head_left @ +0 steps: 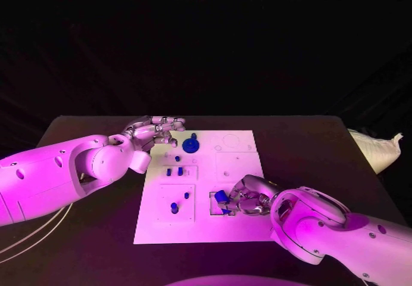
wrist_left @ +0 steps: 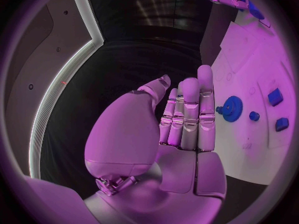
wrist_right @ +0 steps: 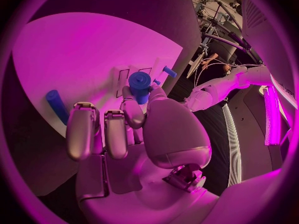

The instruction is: Assemble the parts on the task board

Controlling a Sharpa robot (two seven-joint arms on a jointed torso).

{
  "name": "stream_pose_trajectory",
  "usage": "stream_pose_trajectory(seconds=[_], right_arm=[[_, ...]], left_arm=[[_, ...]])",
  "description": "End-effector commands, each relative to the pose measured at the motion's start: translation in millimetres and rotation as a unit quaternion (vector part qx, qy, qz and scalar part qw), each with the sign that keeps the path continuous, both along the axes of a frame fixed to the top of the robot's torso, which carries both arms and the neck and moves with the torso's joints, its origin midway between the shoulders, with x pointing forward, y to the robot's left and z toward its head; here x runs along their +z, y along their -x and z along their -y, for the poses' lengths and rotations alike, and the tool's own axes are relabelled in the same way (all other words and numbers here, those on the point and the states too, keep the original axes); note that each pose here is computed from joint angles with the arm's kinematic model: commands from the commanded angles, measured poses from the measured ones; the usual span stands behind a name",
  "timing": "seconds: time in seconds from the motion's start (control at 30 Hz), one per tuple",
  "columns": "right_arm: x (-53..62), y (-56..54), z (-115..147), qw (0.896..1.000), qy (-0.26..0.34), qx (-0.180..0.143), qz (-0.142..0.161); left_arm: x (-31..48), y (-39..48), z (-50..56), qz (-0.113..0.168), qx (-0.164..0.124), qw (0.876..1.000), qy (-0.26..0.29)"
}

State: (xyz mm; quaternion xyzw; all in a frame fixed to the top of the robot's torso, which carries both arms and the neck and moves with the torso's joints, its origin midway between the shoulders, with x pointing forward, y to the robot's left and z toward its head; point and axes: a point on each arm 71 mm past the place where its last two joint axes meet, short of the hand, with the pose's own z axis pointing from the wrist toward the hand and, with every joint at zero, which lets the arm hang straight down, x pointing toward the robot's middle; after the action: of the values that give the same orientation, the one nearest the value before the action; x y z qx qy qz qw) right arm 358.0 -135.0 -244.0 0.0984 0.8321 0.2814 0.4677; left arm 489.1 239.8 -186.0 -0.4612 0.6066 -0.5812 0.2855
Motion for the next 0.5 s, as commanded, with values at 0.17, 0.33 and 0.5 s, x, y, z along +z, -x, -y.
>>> stream_pose_trajectory(seconds=[0.17, 0.33, 0.5], right_arm=[[-3.2, -2.1, -3.0, 1.000, 0.017, 0.009, 0.001], [-3.1, -2.6, -6.4, 1.000, 0.014, 0.010, 0.004], [-2.8, -2.5, -9.9, 1.000, 0.013, 0.014, 0.006]], left_arm=[[1.2, 0.7, 3.6, 0.004, -0.008, 1.000, 0.004], [1.2, 0.6, 3.6, 0.004, -0.008, 1.000, 0.004], [1.1, 0.6, 3.8, 0.004, -0.009, 1.000, 0.004]])
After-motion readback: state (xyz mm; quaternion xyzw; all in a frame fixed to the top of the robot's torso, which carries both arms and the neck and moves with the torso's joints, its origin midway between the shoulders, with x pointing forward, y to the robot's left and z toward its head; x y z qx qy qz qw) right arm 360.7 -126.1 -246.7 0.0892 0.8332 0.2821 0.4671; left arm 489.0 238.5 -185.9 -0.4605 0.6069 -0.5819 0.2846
